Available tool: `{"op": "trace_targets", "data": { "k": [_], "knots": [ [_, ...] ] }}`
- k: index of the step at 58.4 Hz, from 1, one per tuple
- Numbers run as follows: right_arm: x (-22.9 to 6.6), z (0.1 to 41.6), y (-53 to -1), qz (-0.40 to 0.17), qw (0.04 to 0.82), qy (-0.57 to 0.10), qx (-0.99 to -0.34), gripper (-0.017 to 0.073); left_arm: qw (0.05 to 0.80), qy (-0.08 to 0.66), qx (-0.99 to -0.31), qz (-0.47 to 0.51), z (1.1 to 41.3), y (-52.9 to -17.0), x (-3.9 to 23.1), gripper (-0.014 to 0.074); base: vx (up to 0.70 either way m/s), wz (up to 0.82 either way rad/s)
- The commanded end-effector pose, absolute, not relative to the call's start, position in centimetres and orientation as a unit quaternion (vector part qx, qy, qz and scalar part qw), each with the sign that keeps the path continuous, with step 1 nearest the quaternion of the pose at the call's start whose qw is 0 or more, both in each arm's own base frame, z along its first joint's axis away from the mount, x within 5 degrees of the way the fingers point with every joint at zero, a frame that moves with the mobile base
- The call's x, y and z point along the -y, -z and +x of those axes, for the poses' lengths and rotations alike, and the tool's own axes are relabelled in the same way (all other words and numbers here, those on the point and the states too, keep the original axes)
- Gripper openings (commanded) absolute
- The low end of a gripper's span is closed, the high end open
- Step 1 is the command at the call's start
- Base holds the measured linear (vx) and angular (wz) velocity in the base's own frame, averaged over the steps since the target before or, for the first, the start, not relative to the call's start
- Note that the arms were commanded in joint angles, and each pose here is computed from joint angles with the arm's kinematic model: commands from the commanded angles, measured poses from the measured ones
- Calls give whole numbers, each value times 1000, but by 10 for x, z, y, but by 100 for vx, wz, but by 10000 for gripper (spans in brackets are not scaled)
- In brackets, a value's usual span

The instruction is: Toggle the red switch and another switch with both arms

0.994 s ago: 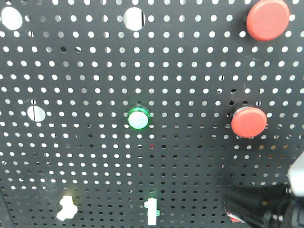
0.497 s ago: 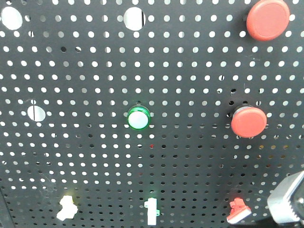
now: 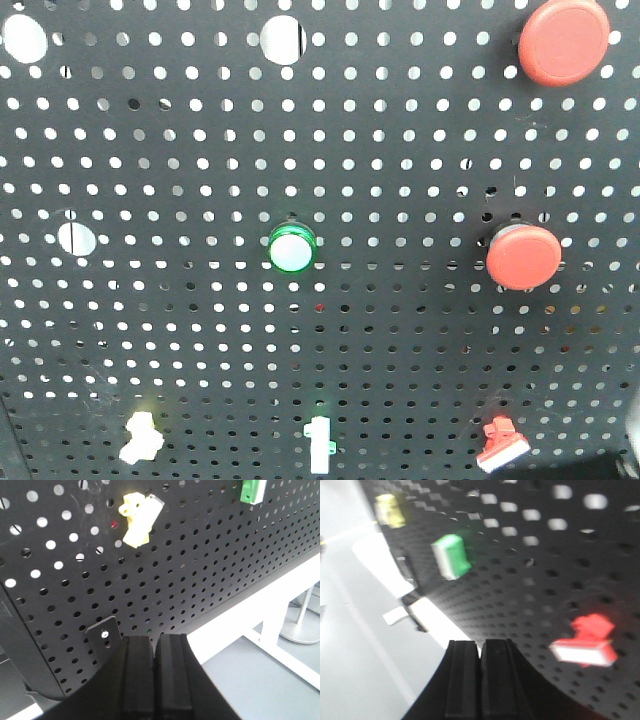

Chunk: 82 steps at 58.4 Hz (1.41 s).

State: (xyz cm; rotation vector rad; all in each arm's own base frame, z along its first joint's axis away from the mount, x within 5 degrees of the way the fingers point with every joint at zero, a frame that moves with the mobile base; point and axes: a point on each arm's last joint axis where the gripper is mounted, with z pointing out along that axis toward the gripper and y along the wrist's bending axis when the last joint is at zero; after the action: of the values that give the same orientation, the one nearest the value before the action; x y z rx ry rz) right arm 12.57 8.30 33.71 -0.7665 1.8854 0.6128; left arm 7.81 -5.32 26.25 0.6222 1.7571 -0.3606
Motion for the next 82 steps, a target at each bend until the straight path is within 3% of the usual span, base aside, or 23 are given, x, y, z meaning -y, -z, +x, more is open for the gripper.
{"op": "trace_targets", "data": {
  "k": [1, 11, 30, 44, 82],
  "knots": [
    [-79, 116, -357, -292, 532, -254, -753, -6, 624, 161, -722, 252, 80, -280, 54, 3, 0, 0],
    [-57, 90, -367, -266, 585, -170, -747, -6, 624, 163, -722, 250, 80, -280, 54, 3, 0, 0],
    [-3, 46, -355, -131, 677, 10, -724, -6, 627, 166, -720, 247, 81, -280, 54, 3, 0, 0],
    [-2, 47, -324, -90, 684, -15, -724, -6, 604, 162, -737, 255, 79, -275, 53, 3, 0, 0],
    [-5, 52, -305, -84, 651, -34, -754, -6, 595, 158, -745, 257, 79, -267, 53, 3, 0, 0]
  ]
}}
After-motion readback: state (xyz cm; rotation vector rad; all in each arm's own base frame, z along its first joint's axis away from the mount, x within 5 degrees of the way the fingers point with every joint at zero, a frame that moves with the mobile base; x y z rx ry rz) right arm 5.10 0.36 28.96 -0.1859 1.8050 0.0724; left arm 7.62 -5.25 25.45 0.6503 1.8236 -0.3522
